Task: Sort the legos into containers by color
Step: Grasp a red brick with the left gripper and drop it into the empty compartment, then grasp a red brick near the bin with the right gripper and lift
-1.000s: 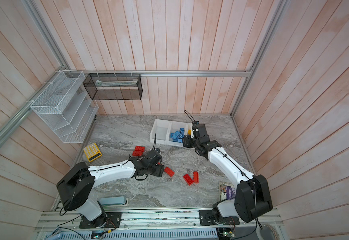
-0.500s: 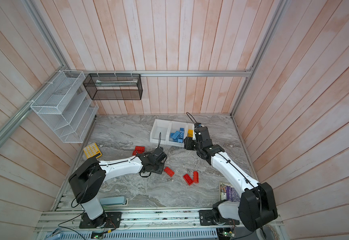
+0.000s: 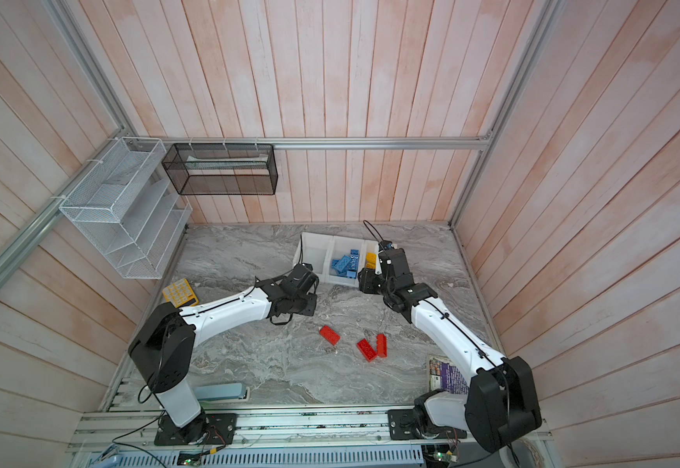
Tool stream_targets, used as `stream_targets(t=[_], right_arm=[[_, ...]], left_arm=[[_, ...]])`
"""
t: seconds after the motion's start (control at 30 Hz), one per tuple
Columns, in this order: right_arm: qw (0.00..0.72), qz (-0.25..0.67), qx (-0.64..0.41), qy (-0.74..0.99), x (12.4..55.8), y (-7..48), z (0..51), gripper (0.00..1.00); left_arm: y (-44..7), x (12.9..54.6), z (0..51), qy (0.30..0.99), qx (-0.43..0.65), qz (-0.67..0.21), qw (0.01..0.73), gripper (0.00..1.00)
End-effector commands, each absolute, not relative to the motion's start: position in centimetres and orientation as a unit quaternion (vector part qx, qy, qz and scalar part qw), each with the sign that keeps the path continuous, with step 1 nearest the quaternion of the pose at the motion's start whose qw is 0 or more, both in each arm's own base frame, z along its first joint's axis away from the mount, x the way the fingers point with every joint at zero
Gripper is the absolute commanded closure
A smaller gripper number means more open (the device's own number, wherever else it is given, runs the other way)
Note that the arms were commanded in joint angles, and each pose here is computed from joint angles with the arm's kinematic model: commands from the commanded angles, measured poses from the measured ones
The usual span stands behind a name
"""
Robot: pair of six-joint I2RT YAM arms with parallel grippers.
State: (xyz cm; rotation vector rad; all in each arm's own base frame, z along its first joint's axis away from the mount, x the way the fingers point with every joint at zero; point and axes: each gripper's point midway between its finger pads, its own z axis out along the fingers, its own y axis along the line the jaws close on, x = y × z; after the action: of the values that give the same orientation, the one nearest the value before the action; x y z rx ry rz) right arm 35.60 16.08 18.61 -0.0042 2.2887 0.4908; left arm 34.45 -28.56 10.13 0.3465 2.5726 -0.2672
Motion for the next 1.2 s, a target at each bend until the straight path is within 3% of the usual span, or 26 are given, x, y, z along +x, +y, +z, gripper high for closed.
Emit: stream_targets(t=[0.0, 0.43, 0.63, 0.83, 1.03, 1.17], right_arm=[[0.392, 0.201, -0.01, 0.898, 35.4, 16.5, 18.5, 0.43], [0.388, 0.206, -0.049, 0.897, 34.5, 18.2, 18.2, 0.42], [0.39, 0.201, -0.096, 0.893, 33.1, 20.3, 18.5, 0.39], [0.384, 0.217, -0.14, 0.887, 31.2, 22.4, 18.5, 0.34], [0.34, 0.237, -0.195, 0.889, 28.2, 24.1, 16.5, 0.26], [0.291, 0.199, -0.224, 0.908, 26.4, 24.9, 13.2, 0.24]], left_arm=[[-29.1, 37.5, 12.9, 0.94, 0.127, -0.121, 0.293, 0.62], [-30.0, 48.4, 13.0, 0.935, 0.084, -0.166, 0.303, 0.62], [-30.0, 50.8, 13.0, 0.934, 0.086, -0.158, 0.308, 0.55], [-29.0, 51.0, 15.6, 0.928, 0.078, -0.155, 0.331, 0.33], [-26.8, 48.2, 20.2, 0.908, 0.049, -0.18, 0.374, 0.26], [-24.8, 44.8, 22.4, 0.9, 0.034, -0.193, 0.39, 0.25]])
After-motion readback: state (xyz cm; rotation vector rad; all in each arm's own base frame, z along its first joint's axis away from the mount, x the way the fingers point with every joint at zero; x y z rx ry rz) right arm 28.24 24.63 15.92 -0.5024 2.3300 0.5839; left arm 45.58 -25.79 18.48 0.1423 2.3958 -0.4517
